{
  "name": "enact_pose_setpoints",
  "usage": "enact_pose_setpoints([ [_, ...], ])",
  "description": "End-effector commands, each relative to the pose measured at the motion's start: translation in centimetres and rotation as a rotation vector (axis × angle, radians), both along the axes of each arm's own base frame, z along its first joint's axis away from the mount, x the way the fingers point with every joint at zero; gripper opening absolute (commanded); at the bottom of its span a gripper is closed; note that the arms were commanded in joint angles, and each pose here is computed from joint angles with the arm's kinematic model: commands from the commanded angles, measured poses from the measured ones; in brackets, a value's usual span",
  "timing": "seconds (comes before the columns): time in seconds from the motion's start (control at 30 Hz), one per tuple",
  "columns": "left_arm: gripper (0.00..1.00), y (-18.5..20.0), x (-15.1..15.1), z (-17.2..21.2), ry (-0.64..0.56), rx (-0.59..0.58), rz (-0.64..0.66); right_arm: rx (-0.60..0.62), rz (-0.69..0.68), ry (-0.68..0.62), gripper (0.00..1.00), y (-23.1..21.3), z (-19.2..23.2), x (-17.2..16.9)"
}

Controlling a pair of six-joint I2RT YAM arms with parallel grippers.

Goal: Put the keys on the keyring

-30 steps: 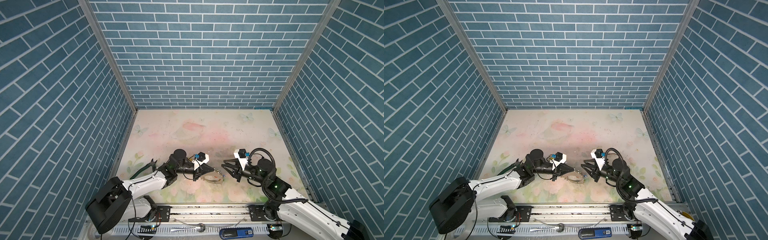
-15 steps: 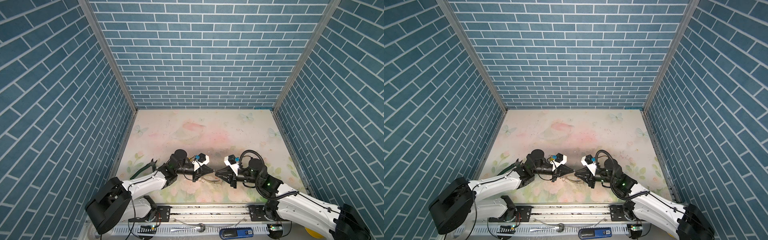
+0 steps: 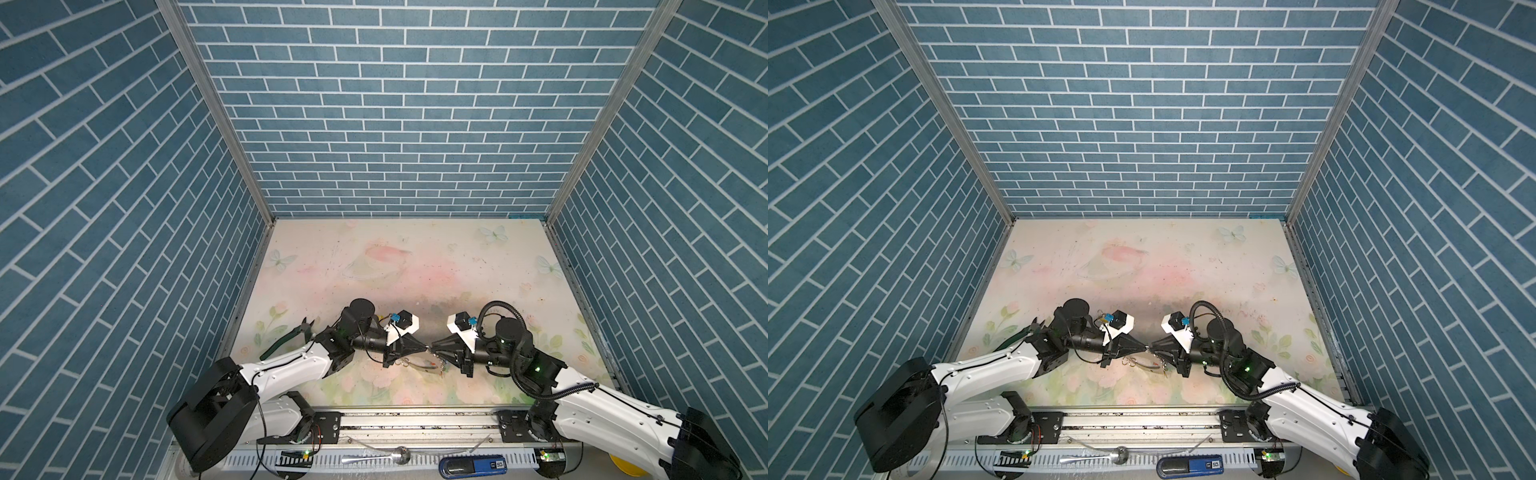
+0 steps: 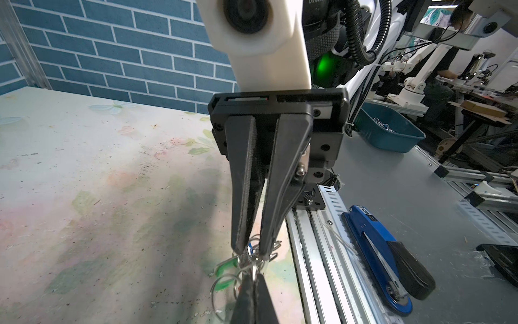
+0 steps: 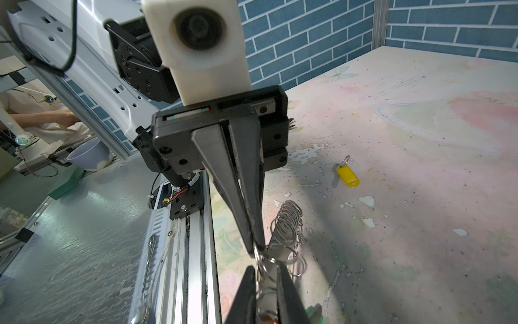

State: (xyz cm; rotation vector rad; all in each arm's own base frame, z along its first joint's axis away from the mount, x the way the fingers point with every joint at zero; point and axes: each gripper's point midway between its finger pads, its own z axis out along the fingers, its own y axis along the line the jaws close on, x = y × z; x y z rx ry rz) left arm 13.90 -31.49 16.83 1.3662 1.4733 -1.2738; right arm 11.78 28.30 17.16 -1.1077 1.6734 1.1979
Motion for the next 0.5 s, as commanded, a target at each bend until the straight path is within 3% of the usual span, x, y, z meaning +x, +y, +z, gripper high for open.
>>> enact_pose_setpoints([
  [0.0,0.00,-0.37,-0.38,1.29,-0.026,-0.027,-0.038,0.013,0.027,-0.055,0.14,0.60,1.23,-0.02],
  [0.37,0.00,-0.64,-0.72,1.01,-0.013,-0.017,-0.055,0.021,0.073,-0.048,0.00,0.95,1.55,-0.80],
  [0.47,0.00,-0.72,-0.71,1.10,-0.012,-0.016,-0.056,0.023,0.078,-0.048,0.00,1.02,1.61,-0.89],
])
